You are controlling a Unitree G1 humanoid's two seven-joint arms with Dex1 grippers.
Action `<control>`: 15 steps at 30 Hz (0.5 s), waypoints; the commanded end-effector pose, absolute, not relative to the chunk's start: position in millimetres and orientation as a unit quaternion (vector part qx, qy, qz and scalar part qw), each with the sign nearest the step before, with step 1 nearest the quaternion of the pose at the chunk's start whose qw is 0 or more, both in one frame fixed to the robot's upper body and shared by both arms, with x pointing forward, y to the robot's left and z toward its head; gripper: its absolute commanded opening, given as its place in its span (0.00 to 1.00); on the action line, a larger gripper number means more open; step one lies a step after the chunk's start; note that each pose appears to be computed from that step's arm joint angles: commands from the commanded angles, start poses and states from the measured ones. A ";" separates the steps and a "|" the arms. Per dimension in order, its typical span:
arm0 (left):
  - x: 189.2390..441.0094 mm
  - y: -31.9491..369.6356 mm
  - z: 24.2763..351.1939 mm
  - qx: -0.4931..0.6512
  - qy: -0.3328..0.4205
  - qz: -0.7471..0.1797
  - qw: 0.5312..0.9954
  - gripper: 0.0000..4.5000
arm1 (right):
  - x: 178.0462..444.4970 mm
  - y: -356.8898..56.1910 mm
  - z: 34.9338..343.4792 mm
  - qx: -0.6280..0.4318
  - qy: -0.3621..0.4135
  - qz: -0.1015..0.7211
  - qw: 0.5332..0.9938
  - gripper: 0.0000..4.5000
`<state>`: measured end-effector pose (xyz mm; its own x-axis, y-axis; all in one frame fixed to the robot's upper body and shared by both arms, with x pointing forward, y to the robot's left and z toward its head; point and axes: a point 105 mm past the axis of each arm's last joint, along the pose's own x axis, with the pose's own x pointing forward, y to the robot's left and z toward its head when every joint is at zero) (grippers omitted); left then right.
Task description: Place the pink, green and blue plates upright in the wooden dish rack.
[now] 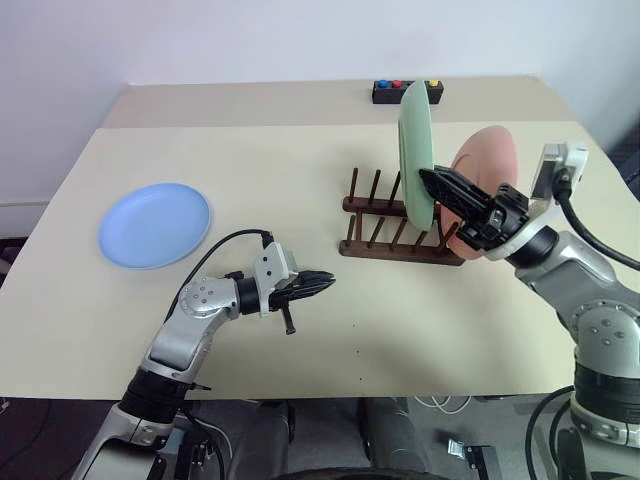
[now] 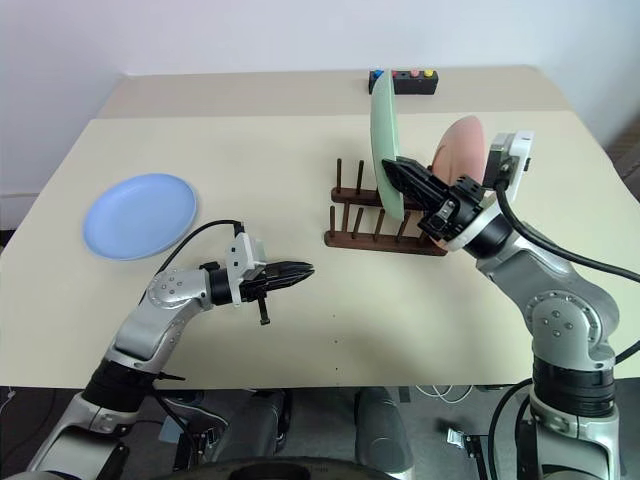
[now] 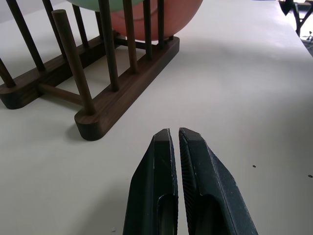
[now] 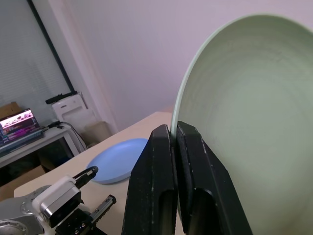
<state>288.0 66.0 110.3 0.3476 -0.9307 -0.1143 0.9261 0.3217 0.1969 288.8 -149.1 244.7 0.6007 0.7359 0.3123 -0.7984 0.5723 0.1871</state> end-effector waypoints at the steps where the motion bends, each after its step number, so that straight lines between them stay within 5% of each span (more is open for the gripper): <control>1: 289.1 64.1 121.3 0.120 -0.030 -0.571 0.811 0.05 | 287.7 -153.9 251.3 0.172 -0.120 0.429 0.879 0.02; 9: 288.8 63.0 124.1 0.121 -0.032 -0.571 0.811 0.05 | 287.4 -155.9 245.5 0.185 -0.115 0.424 0.879 0.02; 12: 289.9 63.5 122.4 0.121 -0.030 -0.571 0.811 0.05 | 287.0 -157.0 243.8 0.188 -0.114 0.422 0.880 0.20; 15: 289.6 63.4 120.5 0.120 -0.029 -0.571 0.811 0.05 | 286.6 -158.0 243.6 0.189 -0.114 0.420 0.880 0.53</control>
